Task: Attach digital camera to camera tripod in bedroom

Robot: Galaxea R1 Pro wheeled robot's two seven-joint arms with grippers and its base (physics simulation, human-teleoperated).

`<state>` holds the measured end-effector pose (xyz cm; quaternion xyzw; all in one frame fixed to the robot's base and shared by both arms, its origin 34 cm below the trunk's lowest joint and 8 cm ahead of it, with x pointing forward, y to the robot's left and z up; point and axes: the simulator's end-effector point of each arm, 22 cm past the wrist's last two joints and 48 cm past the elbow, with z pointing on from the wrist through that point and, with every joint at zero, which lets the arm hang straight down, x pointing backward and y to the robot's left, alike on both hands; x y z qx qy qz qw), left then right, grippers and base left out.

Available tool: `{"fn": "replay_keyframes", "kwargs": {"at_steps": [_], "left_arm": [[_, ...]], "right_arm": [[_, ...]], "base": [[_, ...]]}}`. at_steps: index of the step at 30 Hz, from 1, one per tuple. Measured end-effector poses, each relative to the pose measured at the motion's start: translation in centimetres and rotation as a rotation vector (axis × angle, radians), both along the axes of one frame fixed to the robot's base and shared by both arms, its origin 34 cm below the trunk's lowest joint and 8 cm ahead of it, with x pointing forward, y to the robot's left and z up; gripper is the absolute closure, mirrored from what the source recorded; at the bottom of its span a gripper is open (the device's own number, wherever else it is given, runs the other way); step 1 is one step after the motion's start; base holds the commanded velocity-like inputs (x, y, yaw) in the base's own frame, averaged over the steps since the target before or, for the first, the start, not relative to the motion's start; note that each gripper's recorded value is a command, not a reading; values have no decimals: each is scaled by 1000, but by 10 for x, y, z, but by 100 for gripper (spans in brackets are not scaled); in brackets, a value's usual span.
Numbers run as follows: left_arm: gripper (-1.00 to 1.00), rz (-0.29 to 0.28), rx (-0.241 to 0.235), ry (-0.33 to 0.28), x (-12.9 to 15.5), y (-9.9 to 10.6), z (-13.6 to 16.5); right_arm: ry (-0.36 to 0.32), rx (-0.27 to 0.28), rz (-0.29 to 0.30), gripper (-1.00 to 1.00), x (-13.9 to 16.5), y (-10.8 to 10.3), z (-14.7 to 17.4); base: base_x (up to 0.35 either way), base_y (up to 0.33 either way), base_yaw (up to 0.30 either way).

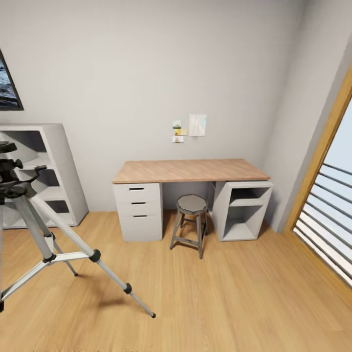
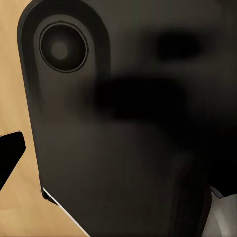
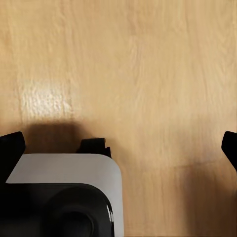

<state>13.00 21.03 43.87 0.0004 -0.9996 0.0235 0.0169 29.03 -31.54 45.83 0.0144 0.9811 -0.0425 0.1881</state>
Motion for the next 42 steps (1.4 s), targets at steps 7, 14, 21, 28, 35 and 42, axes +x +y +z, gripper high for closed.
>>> {"fn": "replay_keyframes", "kwargs": {"at_steps": [7, 14, 21, 28, 35, 42], "left_arm": [[-100, 0, 0, 0, 0, 0, 0], [-100, 0, 0, 0, 0, 0, 0], [-100, 1, 0, 0, 0, 0, 0], [-100, 2, 3, -1, 0, 2, 0], [-100, 4, 34, -3, 1, 25, -1], [-100, 109, 92, -4, 1, 67, -1]], "right_arm": [[0, 0, 0, -100, 0, 0, 0], [0, 0, -1, -100, 0, 0, 0], [0, 0, 0, -100, 0, 0, 0], [0, 0, 0, -100, 0, 0, 0], [0, 0, 1, -100, 0, 0, 0], [0, 0, 1, -100, 0, 0, 0]], "base": [[0, 0, 298], [0, 0, 298], [0, 0, 298], [0, 0, 298], [0, 0, 298], [0, 0, 298]]}}
